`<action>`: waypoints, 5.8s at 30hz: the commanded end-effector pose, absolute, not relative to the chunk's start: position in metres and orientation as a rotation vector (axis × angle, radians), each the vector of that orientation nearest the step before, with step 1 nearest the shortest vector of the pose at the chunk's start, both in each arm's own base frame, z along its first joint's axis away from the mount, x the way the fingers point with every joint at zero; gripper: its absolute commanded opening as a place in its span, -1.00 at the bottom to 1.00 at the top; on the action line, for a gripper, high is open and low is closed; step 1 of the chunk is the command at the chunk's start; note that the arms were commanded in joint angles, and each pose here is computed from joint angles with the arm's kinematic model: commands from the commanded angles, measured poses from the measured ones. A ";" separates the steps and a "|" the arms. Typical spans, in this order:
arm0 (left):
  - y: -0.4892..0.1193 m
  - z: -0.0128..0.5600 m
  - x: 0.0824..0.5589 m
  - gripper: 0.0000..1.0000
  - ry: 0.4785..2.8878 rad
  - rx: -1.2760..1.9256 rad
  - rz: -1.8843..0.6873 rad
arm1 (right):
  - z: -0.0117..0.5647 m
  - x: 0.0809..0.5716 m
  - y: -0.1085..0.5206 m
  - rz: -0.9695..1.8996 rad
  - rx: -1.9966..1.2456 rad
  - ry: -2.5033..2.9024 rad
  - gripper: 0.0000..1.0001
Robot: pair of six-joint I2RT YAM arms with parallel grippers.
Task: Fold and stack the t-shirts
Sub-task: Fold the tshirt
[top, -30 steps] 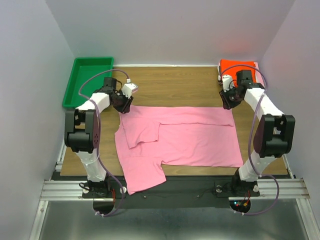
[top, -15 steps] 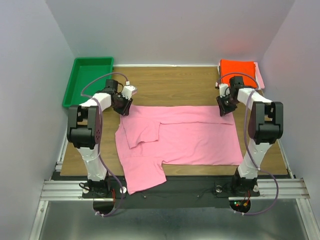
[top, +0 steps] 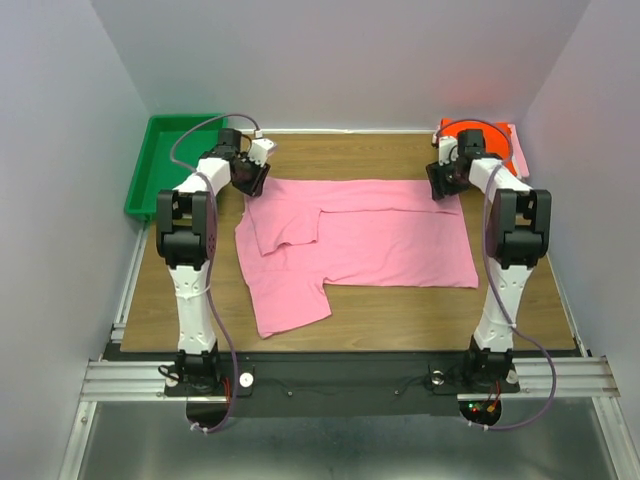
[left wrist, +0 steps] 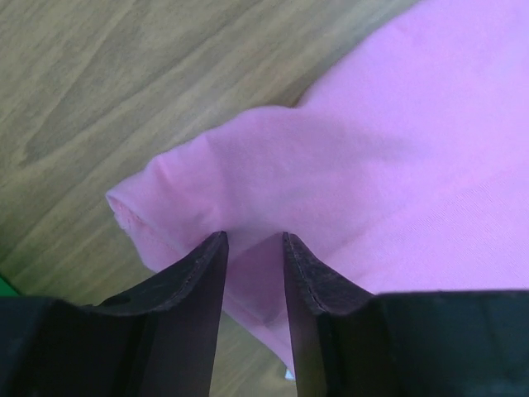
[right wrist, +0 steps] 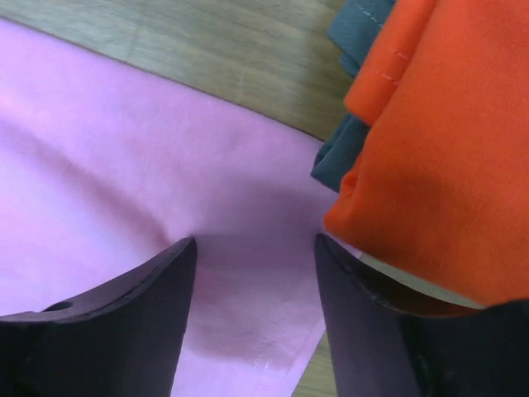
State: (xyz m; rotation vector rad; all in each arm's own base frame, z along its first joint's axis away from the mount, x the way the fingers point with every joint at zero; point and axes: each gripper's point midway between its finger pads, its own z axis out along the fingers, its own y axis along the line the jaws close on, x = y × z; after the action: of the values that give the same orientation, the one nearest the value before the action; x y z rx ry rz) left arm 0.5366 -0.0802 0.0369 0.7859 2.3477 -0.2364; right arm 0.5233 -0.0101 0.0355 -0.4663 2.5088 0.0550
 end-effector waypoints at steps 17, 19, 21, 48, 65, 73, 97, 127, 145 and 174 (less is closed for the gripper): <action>-0.085 0.122 0.288 0.04 2.097 1.348 -0.430 | 0.128 0.294 0.001 0.056 -0.997 2.386 0.18; -0.081 0.103 0.265 0.04 2.124 1.395 -0.440 | 0.109 0.270 -0.002 0.039 -1.053 2.411 0.15; -0.079 0.099 0.252 0.04 2.087 1.445 -0.412 | 0.098 0.260 -0.009 -0.006 -1.093 2.423 0.12; -0.096 0.037 0.213 0.03 2.101 1.655 -0.352 | 0.024 0.244 -0.047 -0.322 -1.211 2.406 -0.02; -0.093 0.003 0.198 0.01 2.193 1.703 -0.390 | 0.036 0.254 -0.038 -0.255 -1.265 2.375 -0.04; -0.090 0.001 0.200 -0.63 2.199 1.709 -0.359 | 0.012 0.237 -0.037 -0.194 -1.335 2.431 -0.29; -0.091 0.080 0.196 -1.00 2.108 1.642 -0.321 | 0.069 0.237 -0.049 -0.316 -1.320 2.407 -0.99; -0.087 0.131 0.309 -1.00 2.127 1.518 -0.409 | 0.092 0.327 -0.053 -0.212 -1.380 2.475 -0.95; -0.082 0.092 0.389 -1.00 2.194 1.457 -0.482 | 0.044 0.400 -0.057 -0.107 -1.347 2.566 -0.93; -0.040 0.070 0.314 -0.05 2.380 0.980 -0.592 | 0.054 0.343 -0.027 0.224 -0.652 2.764 -0.12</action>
State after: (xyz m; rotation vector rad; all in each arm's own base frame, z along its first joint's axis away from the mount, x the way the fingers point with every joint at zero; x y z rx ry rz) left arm 0.3400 -0.0305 0.0794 0.9864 2.3630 -0.5145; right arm 0.3503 -0.0291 0.0575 -0.8285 2.7198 0.1236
